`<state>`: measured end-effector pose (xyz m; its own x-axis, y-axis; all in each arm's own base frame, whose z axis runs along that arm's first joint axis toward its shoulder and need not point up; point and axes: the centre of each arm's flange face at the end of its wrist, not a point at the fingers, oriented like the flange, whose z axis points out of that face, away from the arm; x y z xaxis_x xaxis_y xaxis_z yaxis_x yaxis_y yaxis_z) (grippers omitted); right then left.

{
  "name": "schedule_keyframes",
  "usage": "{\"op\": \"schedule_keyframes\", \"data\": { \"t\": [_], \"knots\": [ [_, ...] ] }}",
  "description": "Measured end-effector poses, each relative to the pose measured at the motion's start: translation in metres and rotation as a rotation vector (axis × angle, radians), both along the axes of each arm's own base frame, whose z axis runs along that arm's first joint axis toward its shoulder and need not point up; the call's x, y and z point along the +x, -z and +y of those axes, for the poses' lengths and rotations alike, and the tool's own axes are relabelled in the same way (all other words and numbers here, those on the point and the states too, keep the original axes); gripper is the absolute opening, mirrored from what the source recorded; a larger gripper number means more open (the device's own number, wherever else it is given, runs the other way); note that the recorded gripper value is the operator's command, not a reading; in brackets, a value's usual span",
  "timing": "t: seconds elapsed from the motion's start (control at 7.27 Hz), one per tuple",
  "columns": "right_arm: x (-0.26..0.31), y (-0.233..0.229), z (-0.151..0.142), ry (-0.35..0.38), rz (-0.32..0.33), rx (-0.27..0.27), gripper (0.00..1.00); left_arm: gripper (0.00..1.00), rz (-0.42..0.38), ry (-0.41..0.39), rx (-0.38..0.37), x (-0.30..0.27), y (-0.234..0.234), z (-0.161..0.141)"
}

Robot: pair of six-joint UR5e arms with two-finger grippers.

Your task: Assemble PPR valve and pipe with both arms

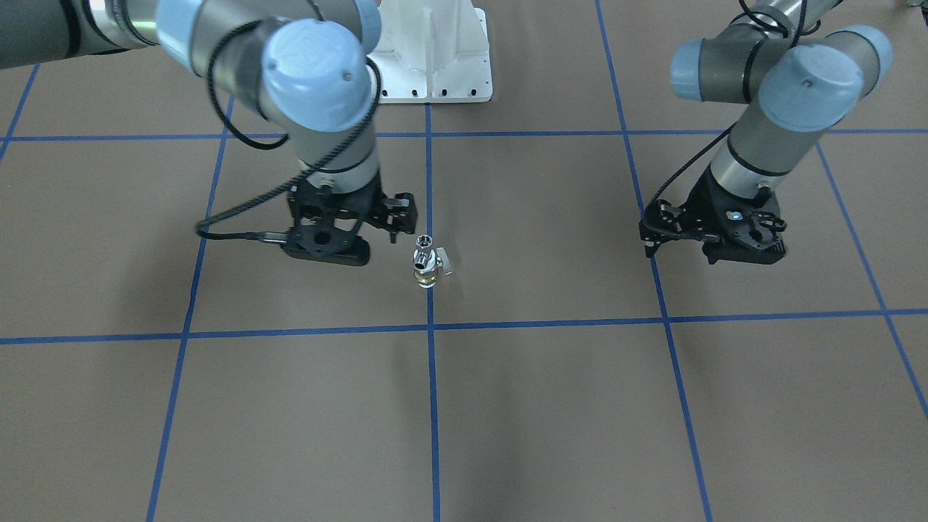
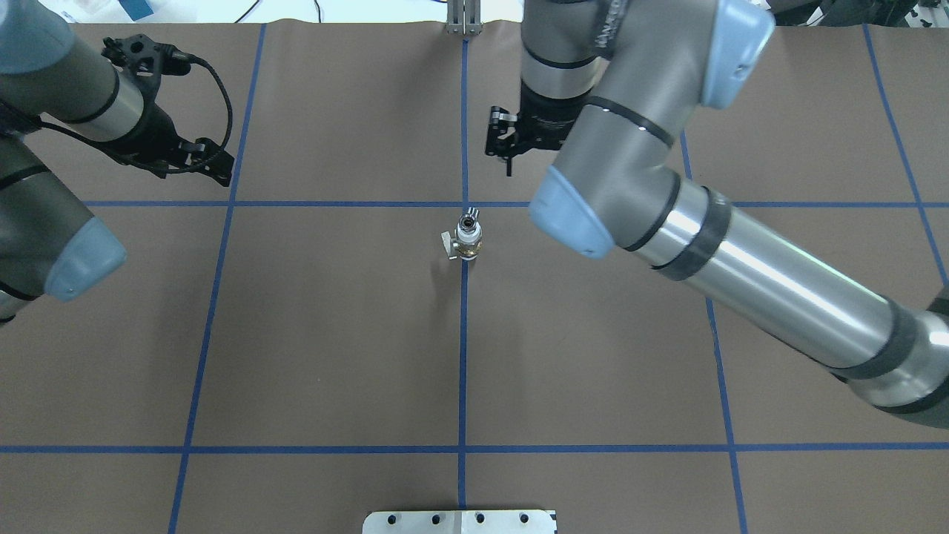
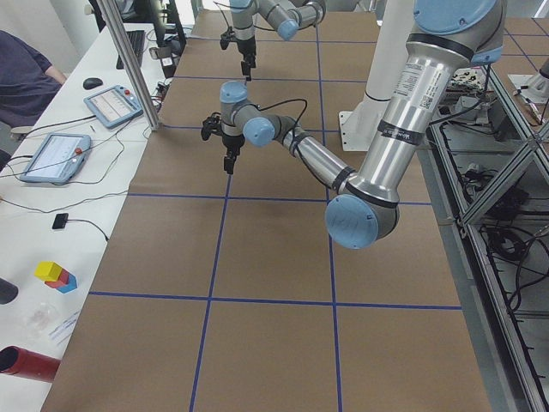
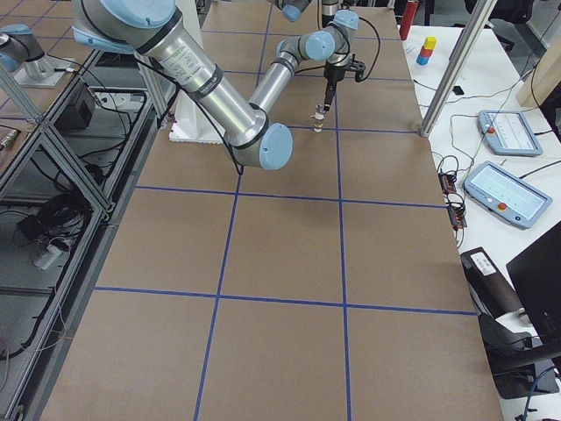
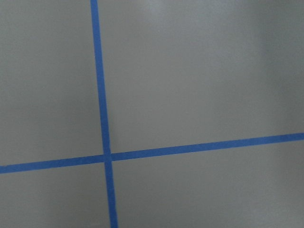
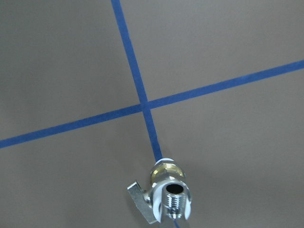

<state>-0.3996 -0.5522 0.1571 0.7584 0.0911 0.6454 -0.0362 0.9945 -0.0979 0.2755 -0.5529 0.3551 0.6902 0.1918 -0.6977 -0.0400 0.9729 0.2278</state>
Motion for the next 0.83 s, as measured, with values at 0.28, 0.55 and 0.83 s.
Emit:
{"op": "schedule_keyframes", "data": {
  "t": [0.28, 0.55, 0.83],
  "knots": [
    [0.15, -0.122, -0.022, 0.148, 0.052, 0.116, 0.99, 1.0, -0.06, -0.095, 0.066, -0.092, -0.062, -0.011],
    [0.301, -0.26, -0.045, 0.302, 0.072, 0.155, 0.99, 1.0, -0.09, -0.103, 0.046, -0.188, -0.14, 0.007],
    [0.409, -0.38, -0.021, 0.322, 0.022, 0.137, 0.99, 1.0, -0.102, -0.033, 0.001, -0.252, -0.178, 0.025]
  ]
}}
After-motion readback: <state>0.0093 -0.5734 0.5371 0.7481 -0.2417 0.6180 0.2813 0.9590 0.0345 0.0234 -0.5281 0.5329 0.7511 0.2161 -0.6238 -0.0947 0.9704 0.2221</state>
